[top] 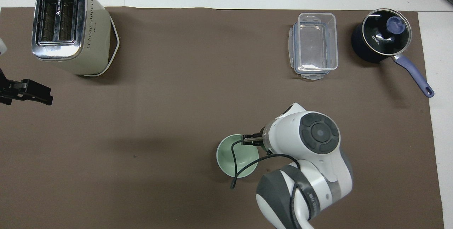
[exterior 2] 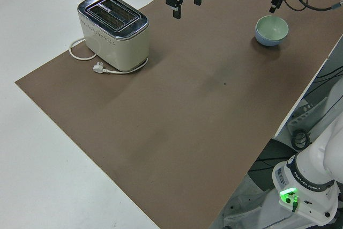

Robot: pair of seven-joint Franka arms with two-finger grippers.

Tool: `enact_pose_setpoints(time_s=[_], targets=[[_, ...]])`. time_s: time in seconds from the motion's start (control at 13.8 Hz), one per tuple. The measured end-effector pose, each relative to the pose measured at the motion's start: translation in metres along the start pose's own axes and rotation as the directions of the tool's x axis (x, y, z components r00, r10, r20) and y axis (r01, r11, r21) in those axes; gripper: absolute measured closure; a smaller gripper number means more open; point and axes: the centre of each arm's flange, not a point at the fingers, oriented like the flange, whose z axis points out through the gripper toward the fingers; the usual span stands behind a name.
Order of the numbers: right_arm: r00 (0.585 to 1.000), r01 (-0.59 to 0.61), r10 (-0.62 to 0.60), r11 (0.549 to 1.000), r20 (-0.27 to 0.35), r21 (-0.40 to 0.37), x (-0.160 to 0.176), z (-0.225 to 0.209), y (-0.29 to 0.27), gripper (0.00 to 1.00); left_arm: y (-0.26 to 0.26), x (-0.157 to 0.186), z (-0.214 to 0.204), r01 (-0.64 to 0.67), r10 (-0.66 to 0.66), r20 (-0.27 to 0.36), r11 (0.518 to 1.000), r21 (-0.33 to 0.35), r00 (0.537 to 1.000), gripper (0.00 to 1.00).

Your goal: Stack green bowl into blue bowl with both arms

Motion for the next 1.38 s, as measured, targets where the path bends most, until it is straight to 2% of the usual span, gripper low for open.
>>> enact_pose_setpoints(time_s=[0.07,0.14,0.58,1.09,1.38], targets=[[1.0,-0.029,0.029,1.0,-0.011,0.004,0.01,-0.013,0.013,0.06,0.0,0.0,0.0,0.0,0.0,0.0,1.0,0.0,1.0,0.0],[0.998,-0.053,0.053,0.999,-0.015,0.004,0.02,-0.028,0.03,0.0,0.0,0.0,0.0,0.0,0.0,0.0,1.0,0.0,1.0,0.0],[0.995,-0.062,0.058,0.997,-0.082,-0.037,0.073,-0.14,0.145,0.0,0.0,0.0,0.0,0.0,0.0,0.0,1.0,0.0,1.0,0.0],[0.99,-0.123,0.115,0.986,-0.079,-0.109,0.07,-0.251,0.173,0.0,0.0,0.0,0.0,0.0,0.0,0.0,1.0,0.0,1.0,0.0],[0.991,-0.131,0.124,0.977,-0.051,-0.171,0.074,-0.281,0.177,0.0,0.0,0.0,0.0,0.0,0.0,0.0,1.0,0.0,1.0,0.0]])
